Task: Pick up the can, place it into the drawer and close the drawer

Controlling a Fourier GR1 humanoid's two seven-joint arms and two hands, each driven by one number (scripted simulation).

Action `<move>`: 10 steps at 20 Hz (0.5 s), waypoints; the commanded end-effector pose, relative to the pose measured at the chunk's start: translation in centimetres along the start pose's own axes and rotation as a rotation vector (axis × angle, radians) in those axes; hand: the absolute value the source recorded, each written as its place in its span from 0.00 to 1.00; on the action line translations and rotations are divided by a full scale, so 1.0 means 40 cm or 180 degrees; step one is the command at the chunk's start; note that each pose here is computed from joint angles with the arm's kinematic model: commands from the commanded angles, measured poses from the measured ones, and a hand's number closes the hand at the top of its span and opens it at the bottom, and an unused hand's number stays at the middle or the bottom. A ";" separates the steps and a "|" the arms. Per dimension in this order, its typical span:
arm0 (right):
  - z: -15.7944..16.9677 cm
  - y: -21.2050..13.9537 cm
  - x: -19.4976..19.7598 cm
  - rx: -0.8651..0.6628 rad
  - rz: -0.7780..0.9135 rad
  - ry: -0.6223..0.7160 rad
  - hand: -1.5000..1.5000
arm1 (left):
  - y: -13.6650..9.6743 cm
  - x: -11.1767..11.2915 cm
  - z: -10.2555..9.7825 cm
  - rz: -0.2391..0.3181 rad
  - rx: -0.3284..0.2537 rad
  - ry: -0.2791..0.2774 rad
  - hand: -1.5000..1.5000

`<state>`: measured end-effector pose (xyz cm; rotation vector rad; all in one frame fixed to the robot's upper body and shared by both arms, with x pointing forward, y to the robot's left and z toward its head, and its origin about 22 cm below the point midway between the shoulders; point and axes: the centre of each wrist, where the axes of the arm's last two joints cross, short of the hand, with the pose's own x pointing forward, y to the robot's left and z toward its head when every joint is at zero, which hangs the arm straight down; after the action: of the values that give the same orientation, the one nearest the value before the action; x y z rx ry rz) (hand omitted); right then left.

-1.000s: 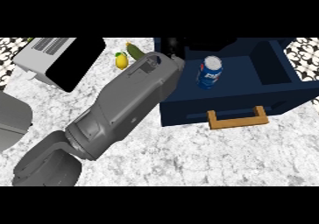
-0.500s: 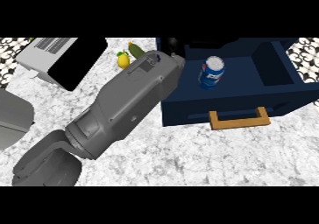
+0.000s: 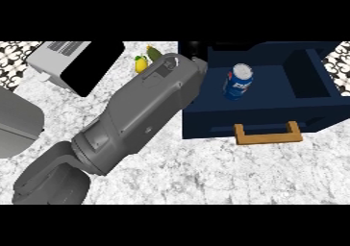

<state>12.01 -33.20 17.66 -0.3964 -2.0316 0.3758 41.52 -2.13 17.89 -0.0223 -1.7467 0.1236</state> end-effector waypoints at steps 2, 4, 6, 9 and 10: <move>-0.057 0.052 -0.001 0.0157 0.0465 -0.0098 0.00 | -0.023 0.053 -0.012 0.0087 -0.0012 0.0030 0.00; -0.096 0.097 0.028 0.0194 0.0589 -0.0123 0.00 | -0.015 0.020 0.005 0.0094 -0.0045 0.0005 0.00; -0.120 0.108 0.001 0.0252 0.0823 -0.0103 0.00 | -0.010 0.012 0.007 0.0114 -0.0040 0.0111 0.00; -0.154 0.158 -0.004 0.0294 0.0985 -0.0132 0.00 | 0.010 -0.007 -0.005 0.0086 -0.0025 0.0144 0.00; -0.190 0.190 -0.010 0.0252 0.1027 -0.0171 0.00 | -0.010 0.024 -0.003 0.0061 -0.0004 0.0103 0.00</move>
<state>17.32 -28.27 17.72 -0.5985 -1.9966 0.6035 41.54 -2.32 18.58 -0.0491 -1.7217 0.1360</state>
